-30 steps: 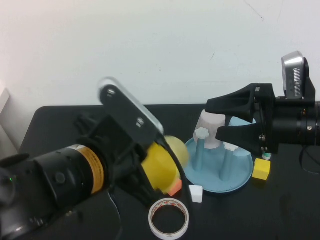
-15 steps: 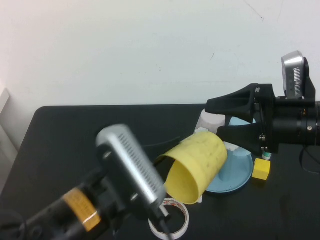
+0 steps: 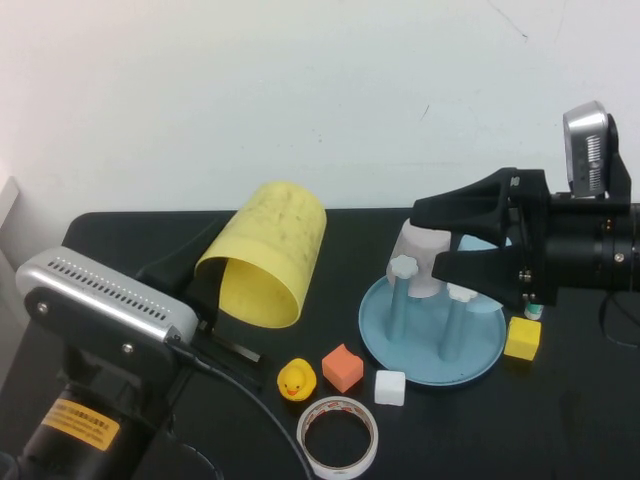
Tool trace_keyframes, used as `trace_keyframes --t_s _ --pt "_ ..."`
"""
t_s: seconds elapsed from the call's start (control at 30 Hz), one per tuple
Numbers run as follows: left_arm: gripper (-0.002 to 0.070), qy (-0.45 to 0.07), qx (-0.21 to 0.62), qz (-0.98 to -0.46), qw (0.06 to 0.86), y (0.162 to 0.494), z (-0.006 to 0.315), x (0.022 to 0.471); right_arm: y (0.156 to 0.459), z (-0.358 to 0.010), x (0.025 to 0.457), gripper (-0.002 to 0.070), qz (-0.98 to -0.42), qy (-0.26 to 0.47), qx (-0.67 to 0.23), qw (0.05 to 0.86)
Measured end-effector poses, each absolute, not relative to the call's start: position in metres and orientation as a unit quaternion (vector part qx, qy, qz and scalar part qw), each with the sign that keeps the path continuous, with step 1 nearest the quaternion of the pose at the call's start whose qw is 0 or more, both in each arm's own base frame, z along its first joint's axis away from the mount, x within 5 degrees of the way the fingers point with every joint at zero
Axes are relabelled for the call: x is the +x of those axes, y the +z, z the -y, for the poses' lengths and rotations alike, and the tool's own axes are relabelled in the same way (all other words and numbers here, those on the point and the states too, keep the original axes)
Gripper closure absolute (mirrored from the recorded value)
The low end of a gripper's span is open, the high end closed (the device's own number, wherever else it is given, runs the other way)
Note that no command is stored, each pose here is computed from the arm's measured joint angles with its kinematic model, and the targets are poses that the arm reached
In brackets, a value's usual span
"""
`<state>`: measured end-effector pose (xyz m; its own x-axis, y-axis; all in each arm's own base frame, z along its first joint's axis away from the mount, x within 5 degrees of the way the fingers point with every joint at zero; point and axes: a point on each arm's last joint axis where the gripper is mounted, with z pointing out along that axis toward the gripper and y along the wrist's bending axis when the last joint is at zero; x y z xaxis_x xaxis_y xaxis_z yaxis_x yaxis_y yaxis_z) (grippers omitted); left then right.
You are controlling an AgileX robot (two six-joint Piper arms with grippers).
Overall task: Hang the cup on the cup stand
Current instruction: Adjust the cup with two arms
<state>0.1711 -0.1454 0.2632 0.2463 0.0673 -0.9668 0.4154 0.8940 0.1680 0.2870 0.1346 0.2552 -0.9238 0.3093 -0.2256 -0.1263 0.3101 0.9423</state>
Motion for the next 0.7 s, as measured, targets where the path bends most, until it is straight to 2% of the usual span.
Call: trace_keyframes --t_s 0.4,0.7 --pt "0.0670 -0.127 0.187 -0.624 0.748 0.245 0.154 0.180 0.254 -0.135 0.288 0.0025 -0.788 0.584 0.059 0.185" --pt "0.0670 -0.125 0.182 -0.642 0.735 0.231 0.158 0.185 0.240 -0.134 0.295 0.0025 -0.800 0.567 0.080 0.181"
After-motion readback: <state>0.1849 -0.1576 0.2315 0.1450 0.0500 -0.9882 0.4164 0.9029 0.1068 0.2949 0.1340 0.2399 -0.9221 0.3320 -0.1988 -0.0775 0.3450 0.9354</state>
